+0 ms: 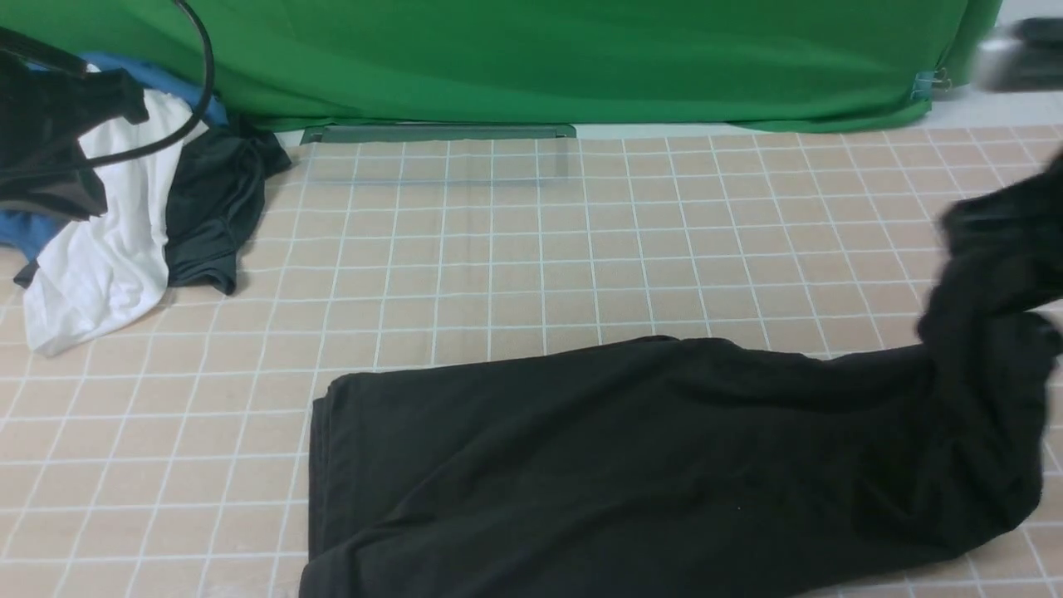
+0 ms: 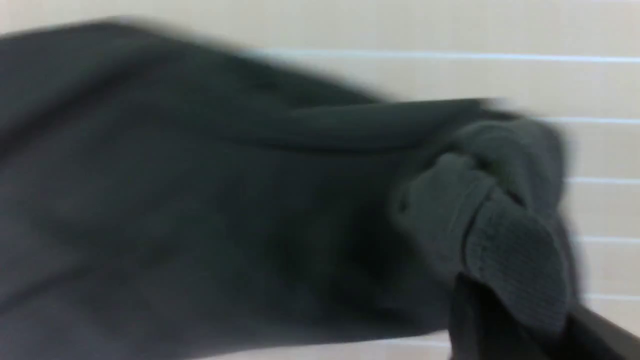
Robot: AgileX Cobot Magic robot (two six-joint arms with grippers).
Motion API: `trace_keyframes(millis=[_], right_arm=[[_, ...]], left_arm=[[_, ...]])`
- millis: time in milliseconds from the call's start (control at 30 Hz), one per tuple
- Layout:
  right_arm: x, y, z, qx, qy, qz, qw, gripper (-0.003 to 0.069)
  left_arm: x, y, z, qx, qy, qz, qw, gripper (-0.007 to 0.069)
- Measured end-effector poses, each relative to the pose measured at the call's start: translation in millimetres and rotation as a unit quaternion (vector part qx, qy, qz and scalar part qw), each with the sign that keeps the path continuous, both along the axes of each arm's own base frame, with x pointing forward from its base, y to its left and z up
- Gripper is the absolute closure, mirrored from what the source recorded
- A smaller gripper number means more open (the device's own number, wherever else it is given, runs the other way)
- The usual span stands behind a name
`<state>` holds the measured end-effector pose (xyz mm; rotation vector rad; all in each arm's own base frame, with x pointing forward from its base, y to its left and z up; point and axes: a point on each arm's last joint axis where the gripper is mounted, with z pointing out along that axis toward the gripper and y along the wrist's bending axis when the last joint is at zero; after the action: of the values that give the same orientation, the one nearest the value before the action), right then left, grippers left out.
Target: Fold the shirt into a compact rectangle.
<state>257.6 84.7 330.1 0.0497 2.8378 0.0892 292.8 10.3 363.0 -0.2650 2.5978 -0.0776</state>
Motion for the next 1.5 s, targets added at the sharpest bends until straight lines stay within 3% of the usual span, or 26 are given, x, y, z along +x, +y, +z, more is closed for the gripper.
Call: trace_keyframes(millis=[400,767,1067,1267,1333,1400,1500], right_arm=[[-3.3,174.6,-34.7,0.084,0.002,0.135,0.987,0.0594],[-6.7,270.7,-63.2,0.124,-0.001,0.204,0.971,0.0584],[-18.4,300.5,-78.8,0.161,-0.023,0.219,0.962,0.0517],[-22.7,299.9,-74.3,0.151,-0.023,0.242,0.958,0.03],[-23.7,293.6,-69.4,0.133,-0.018,0.264,0.955,0.0281],[-22.8,283.2,-62.3,0.112,-0.009,0.282,0.953,0.0328],[-16.2,265.0,-57.2,0.074,0.012,0.304,0.95,0.0508]], left_arm=[[0.4,-4.3,0.4,-0.018,-0.003,-0.015,1.0,0.0609],[0.5,-4.4,0.4,-0.012,-0.004,-0.027,1.0,0.0609],[0.6,-4.5,0.5,-0.011,-0.005,-0.029,0.999,0.0609],[0.8,-4.6,0.6,-0.011,-0.006,-0.03,0.999,0.0609],[0.8,-4.6,0.6,-0.011,-0.006,-0.03,0.999,0.0609],[0.8,-4.6,0.6,-0.011,-0.006,-0.03,0.999,0.0609],[0.9,-4.6,0.7,-0.011,-0.007,-0.03,0.999,0.0609]])
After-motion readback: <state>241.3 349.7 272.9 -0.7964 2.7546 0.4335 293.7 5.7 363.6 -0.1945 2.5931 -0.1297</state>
